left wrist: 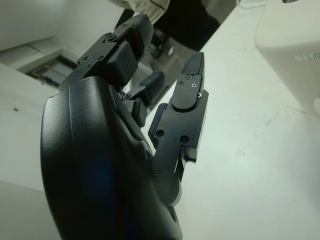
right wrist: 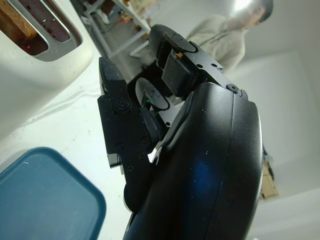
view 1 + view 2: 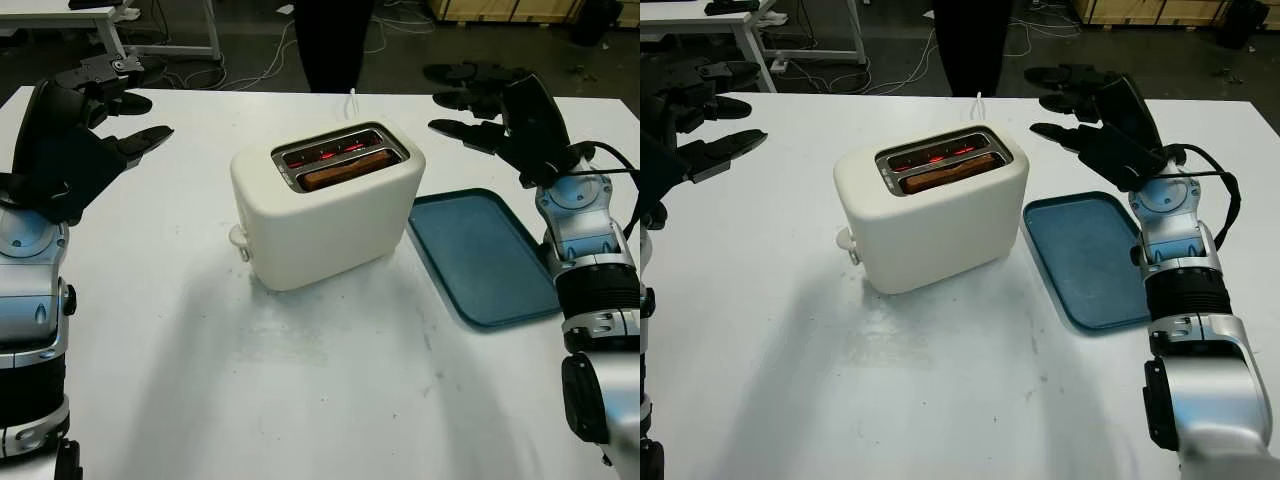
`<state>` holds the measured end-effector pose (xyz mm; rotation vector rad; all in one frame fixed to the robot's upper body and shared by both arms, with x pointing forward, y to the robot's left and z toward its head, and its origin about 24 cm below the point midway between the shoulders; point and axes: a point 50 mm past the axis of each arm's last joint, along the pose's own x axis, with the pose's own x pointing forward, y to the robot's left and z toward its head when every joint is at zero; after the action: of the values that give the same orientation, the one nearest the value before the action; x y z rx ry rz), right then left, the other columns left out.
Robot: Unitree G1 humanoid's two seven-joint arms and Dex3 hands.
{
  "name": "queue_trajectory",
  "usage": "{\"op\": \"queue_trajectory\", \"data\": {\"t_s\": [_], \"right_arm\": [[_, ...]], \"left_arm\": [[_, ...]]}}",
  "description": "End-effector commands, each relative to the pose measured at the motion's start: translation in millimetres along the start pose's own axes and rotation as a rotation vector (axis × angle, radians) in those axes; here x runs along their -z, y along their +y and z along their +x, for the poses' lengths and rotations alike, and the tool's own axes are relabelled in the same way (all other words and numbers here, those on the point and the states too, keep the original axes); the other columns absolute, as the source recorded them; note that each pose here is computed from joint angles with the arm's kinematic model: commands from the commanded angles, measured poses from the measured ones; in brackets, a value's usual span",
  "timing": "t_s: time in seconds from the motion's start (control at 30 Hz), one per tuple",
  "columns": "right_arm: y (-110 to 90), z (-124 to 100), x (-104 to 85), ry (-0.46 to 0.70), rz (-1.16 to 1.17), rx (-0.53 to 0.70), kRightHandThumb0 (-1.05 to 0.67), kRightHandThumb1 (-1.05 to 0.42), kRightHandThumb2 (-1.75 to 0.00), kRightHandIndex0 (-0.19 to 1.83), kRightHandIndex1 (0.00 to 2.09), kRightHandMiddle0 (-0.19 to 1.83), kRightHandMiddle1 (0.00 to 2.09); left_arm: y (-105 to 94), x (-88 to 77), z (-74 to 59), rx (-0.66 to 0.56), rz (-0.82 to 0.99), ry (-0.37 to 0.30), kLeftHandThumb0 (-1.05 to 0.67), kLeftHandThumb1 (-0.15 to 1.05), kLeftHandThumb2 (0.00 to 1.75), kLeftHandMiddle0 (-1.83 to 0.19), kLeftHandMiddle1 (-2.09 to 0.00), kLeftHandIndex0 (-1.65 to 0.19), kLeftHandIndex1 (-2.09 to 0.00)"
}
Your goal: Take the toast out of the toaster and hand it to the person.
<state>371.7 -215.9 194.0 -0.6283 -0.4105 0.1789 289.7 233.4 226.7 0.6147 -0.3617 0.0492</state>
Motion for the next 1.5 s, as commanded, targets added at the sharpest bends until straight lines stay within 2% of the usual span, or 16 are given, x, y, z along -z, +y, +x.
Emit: {"op": "queue_trajectory", "data": {"t_s": [0.0, 0.43, 1.47], "right_arm": [[-2.0, -2.0, -1.0, -0.012, 0.001, 0.010, -0.16, -0.88, 0.00, 0.76, 0.03, 0.70, 0.00], [-1.1, -1.9, 0.0, -0.011, 0.033, 0.012, -0.14, -0.88, 0.00, 0.75, 0.02, 0.69, 0.00], [-0.9, -2.1, -0.8, -0.019, 0.040, 0.026, -0.10, -0.88, 0.00, 0.76, 0.02, 0.69, 0.00]], "left_arm": [[-0.1, -4.1, 1.6, 0.007, 0.011, -0.023, -0.12, 0.90, 0.01, -0.31, -0.93, -0.60, -0.20], [1.3, -6.6, 1.4, 0.013, 0.026, -0.030, -0.09, 0.90, 0.01, -0.29, -0.97, -0.59, -0.22], [-0.9, -2.8, -0.7, 0.011, 0.011, -0.022, -0.14, 0.91, 0.01, -0.29, -0.99, -0.56, -0.28]]}}
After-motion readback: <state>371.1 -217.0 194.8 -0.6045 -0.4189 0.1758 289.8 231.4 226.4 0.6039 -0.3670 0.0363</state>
